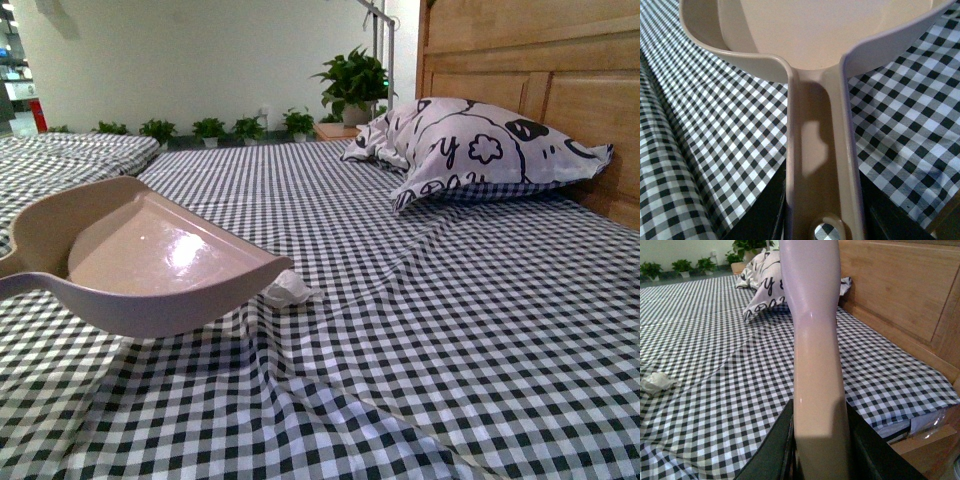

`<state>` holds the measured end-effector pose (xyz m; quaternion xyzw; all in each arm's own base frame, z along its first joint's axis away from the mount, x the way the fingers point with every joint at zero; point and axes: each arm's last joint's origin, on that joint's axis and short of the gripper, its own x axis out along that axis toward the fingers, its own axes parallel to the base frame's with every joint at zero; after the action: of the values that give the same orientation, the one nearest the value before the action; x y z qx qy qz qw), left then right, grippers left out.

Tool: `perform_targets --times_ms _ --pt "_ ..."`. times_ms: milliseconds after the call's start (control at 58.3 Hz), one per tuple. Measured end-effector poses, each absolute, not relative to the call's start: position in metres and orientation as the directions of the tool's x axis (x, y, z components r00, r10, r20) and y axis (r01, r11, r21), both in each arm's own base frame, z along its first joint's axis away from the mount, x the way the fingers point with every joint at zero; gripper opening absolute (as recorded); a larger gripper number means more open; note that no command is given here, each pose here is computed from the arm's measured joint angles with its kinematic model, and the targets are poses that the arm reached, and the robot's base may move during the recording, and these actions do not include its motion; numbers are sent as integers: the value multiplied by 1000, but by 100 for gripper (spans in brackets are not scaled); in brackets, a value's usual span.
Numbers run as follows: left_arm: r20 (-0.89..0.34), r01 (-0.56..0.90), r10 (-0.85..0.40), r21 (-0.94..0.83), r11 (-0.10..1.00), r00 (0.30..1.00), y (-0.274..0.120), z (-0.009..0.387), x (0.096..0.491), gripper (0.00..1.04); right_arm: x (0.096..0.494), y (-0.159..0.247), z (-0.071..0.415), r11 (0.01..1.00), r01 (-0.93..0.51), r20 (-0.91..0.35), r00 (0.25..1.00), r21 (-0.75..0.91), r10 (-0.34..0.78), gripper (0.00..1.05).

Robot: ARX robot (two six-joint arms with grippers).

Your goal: Clean up trash

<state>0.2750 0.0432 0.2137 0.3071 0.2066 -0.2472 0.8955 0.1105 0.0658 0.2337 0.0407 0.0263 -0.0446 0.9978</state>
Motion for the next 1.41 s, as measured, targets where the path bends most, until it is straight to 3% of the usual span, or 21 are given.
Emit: perform_targets --times_ms 463,1406 --pt "-636 674 -349 384 631 688 48 187 293 27 111 66 234 993 91 -56 995 79 -87 21" --pt "-693 714 -332 376 591 640 61 178 303 27 111 66 234 993 91 -56 995 79 -87 21"
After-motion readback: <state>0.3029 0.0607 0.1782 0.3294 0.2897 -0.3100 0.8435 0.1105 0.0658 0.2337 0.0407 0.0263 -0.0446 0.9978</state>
